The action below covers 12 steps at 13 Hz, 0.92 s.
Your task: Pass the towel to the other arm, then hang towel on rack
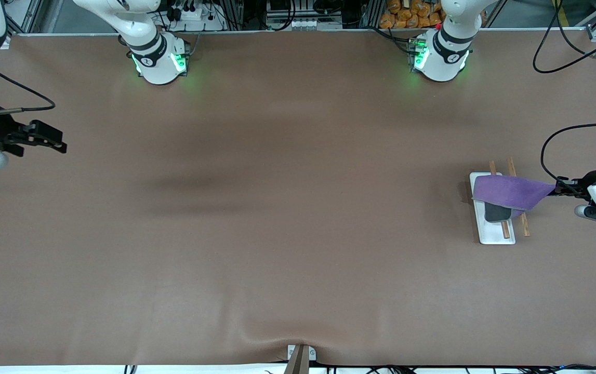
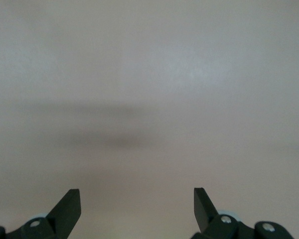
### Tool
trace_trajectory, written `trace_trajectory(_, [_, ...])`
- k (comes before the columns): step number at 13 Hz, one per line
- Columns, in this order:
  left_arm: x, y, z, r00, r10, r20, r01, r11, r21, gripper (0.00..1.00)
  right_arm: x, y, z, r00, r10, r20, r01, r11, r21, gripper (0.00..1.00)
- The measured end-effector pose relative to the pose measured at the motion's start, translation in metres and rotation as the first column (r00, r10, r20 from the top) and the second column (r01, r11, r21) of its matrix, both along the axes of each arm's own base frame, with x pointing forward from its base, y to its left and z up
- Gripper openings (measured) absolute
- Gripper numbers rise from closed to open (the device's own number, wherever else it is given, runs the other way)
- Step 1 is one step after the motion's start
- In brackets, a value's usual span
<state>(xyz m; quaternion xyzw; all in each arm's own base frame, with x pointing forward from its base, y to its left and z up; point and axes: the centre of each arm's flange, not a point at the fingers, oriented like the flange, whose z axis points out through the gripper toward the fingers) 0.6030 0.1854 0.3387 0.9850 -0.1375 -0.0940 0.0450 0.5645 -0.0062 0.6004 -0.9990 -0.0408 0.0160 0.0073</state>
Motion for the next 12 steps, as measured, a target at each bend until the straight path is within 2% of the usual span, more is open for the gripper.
trace_trajectory(2, [0.000, 0.005, -0.004, 1.000, -0.001, 0.003, 0.001, 1.000, -0.003, 0.02, 0.001, 0.017, 0.024, 0.999, 0.032, 0.042, -0.032, 0.999, -0.004, 1.00])
trace_trajectory(6, [0.000, 0.013, -0.014, 1.000, 0.012, 0.002, -0.012, 1.000, -0.009, 0.06, 0.000, 0.035, 0.033, 0.997, 0.065, 0.045, -0.064, 0.998, -0.012, 1.00])
trace_trajectory(7, [-0.001, 0.016, -0.016, 1.000, 0.015, 0.003, -0.015, 1.000, -0.010, 0.15, 0.000, 0.033, 0.033, 0.997, 0.061, 0.045, -0.061, 0.998, -0.012, 1.00])
trace_trajectory(12, [-0.002, 0.028, -0.016, 1.000, -0.004, 0.025, 0.005, 0.999, -0.049, 0.76, 0.000, 0.028, 0.039, 0.997, 0.052, 0.051, -0.052, 0.999, -0.014, 1.00])
